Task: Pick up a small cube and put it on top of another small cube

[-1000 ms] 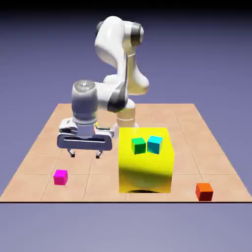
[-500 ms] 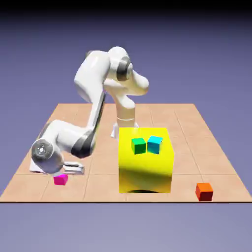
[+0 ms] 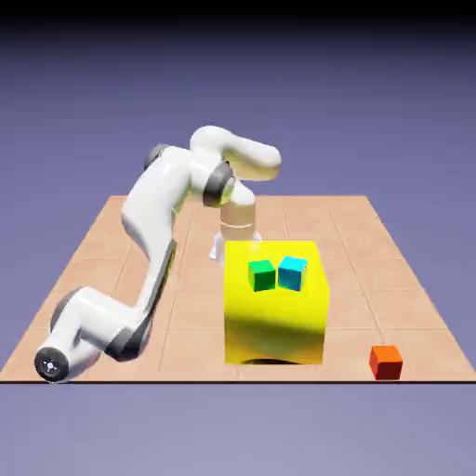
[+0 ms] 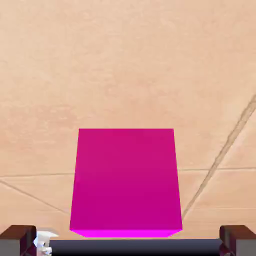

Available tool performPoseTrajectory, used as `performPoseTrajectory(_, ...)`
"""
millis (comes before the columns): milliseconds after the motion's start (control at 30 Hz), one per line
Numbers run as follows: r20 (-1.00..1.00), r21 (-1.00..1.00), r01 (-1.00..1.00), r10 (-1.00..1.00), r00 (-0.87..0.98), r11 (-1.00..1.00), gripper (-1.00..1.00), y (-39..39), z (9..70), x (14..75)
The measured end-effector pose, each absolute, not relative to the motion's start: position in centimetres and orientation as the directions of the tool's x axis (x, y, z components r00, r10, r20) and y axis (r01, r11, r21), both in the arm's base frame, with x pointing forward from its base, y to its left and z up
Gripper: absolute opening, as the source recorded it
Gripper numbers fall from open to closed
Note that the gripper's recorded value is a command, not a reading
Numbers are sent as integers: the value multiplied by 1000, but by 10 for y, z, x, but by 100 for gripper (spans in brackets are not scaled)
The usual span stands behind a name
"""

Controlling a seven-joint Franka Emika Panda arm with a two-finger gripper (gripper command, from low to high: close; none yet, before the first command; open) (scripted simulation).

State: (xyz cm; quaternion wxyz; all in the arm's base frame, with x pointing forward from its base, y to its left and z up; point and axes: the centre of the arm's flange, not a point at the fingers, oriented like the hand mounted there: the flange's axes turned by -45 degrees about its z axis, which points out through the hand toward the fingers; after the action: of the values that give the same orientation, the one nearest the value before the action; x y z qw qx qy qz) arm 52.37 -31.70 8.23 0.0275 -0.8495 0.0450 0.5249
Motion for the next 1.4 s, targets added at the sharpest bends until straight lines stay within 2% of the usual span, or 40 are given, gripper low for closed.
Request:
performPoseTrajectory(67,-894,0,-105,-47,445,-994,0,-315,71,510)
performPoseTrajectory(100,-894,0,-105,-47,445,-994,-100,-314,70,508)
performPoseTrajectory(400,-894,-1,-107,-48,446,-994,-100,-319,110,551)
performPoseTrajectory(833,-835,90,-530,-354,422,-843,-100,-166,256,580)
performPoseTrajectory(1167,-890,3,-787,-360,280,-617,-100,-59,371,564)
performPoseTrajectory(1400,-907,5,-803,-341,248,-597,-100,-51,349,554)
